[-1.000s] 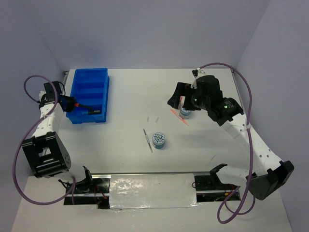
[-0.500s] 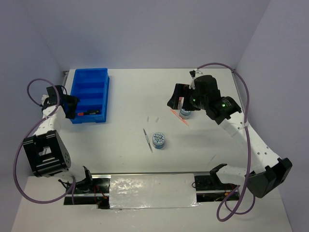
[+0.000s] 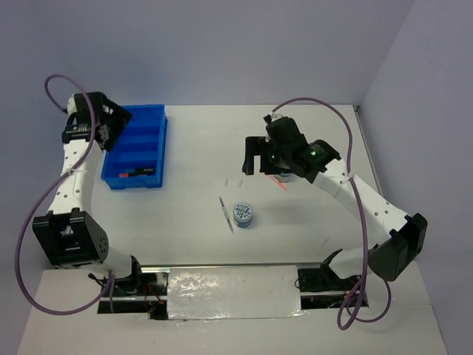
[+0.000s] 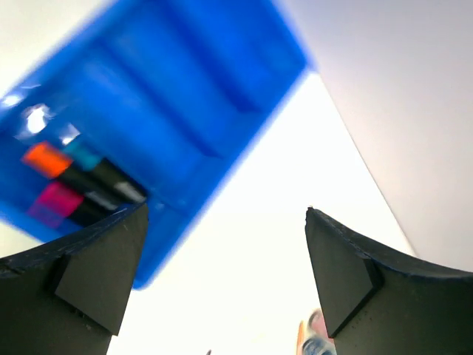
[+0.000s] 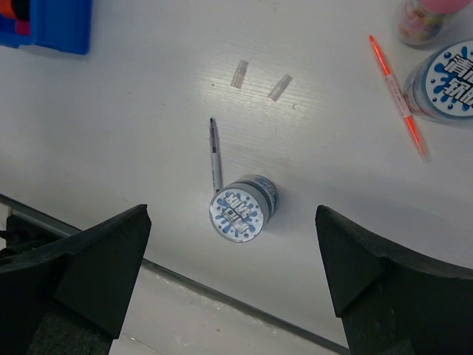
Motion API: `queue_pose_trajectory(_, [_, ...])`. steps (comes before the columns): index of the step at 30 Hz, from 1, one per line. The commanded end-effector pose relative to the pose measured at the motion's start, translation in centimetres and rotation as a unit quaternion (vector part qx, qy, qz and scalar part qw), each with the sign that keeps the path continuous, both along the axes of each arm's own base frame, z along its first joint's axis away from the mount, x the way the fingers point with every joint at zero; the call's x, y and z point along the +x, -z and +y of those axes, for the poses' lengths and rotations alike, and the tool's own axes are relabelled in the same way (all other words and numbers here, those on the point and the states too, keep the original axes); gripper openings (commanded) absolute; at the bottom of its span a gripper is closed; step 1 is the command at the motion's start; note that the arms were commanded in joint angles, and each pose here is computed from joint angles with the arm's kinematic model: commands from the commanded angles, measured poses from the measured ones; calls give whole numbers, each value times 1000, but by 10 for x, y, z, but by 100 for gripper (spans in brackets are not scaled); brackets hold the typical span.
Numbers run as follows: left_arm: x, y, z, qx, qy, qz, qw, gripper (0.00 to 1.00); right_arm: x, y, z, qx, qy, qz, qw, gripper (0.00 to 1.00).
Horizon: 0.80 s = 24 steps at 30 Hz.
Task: Sort the stationery into containers
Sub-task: Pick up the stationery from the center of the board.
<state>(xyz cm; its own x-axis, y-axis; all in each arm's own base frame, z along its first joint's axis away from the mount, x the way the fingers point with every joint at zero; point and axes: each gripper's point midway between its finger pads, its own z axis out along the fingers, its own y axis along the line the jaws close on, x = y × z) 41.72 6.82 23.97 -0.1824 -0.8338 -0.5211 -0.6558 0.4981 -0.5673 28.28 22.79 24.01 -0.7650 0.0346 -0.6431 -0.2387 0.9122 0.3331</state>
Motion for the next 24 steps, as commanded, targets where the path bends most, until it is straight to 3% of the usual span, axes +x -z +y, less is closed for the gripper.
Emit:
queue_pose_trajectory(1, [-18,-26,-42,76,83,26,993,99,7,-6,-10,-24,53,-11,998,100])
queue_pose_trajectory(9, [-60,-51,-115,74,210,-34,974,99,-23,45,25,-72,-30,20,997,100])
queue_pose_trajectory(15, [-86,-44,-124,97,289,2,952,99,-37,78,45,-106,-49,34,993,100])
queue_pose_trajectory(24, [-112,-18,-130,101,346,33,932,99,-42,119,50,-152,-53,62,985,100])
